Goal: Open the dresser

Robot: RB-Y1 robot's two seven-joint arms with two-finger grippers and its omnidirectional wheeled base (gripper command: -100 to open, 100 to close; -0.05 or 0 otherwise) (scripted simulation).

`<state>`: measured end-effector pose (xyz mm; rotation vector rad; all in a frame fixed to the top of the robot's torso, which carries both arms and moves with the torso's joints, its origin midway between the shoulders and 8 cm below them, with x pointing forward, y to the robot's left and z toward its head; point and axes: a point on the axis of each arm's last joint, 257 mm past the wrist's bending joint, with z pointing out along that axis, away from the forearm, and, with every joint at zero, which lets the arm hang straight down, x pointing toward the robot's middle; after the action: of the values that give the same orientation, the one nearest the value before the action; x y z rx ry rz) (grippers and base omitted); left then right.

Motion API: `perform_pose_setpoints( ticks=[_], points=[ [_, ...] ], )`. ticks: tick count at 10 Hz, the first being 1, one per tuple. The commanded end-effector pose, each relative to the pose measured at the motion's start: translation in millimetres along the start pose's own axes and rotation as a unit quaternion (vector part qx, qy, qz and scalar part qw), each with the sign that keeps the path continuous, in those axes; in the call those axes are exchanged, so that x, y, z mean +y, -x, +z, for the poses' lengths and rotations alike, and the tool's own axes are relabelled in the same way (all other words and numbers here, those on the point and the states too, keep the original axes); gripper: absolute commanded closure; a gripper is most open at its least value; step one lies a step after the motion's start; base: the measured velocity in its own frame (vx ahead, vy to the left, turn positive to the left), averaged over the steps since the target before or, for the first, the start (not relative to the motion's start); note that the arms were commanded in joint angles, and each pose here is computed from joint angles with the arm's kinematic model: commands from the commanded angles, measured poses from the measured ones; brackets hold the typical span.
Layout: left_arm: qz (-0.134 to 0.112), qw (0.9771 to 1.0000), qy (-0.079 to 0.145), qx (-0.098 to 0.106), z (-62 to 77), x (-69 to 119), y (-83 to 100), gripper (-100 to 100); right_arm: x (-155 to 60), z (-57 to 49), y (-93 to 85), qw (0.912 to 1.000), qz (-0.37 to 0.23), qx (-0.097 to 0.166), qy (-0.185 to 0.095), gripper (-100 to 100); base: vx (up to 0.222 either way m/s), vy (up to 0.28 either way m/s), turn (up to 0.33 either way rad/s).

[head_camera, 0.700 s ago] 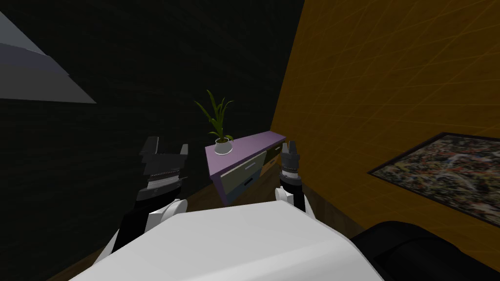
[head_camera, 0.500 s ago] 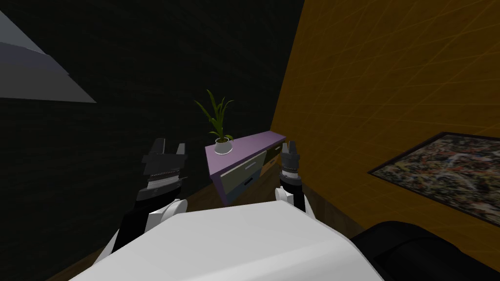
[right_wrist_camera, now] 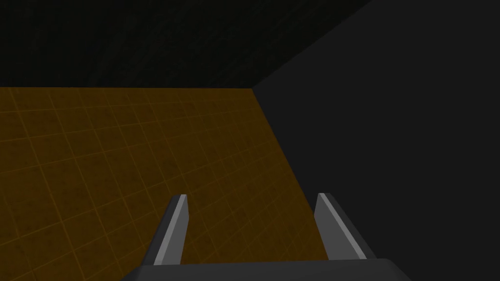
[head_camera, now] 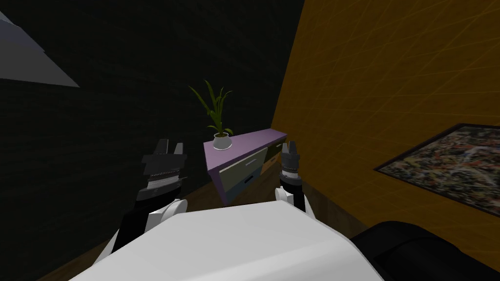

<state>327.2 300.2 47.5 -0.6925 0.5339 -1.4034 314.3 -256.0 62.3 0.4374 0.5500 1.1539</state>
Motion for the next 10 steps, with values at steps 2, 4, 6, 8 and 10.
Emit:
perform_pose_setpoints(
  ticks=[2,4,6,8,10],
  points=[
    [0.0,1.0,0.0,0.0,0.0,0.0,0.0,0,0,0.0,0.0,1.0,0.0,0.0,0.0,0,0.0,0.0,0.0],
    [0.0,1.0,0.0,0.0,-0.1,0.2,0.0,0,-12,-1.4,-18.7,0.9986,-0.026,0.045,-0.009,-100,0.008,-0.038,0.075],
    [0.0,1.0,0.0,0.0,-0.1,0.3,0.1,0,-31,-4.4,-39.1,0.9937,-0.063,0.09,-0.024,-100,0.002,-0.096,0.128],
    [0.0,1.0,0.0,0.0,-0.1,0.3,0.1,0,-56,-9.6,-61.2,0.9835,-0.112,0.136,-0.041,-100,-0.004,-0.122,0.173],
    [0.0,1.0,0.0,0.0,-0.1,0.3,0.1,0,-74,-13.6,-72.5,0.9751,-0.142,0.16,-0.057,-100,-0.006,-0.094,0.093]
  ],
)
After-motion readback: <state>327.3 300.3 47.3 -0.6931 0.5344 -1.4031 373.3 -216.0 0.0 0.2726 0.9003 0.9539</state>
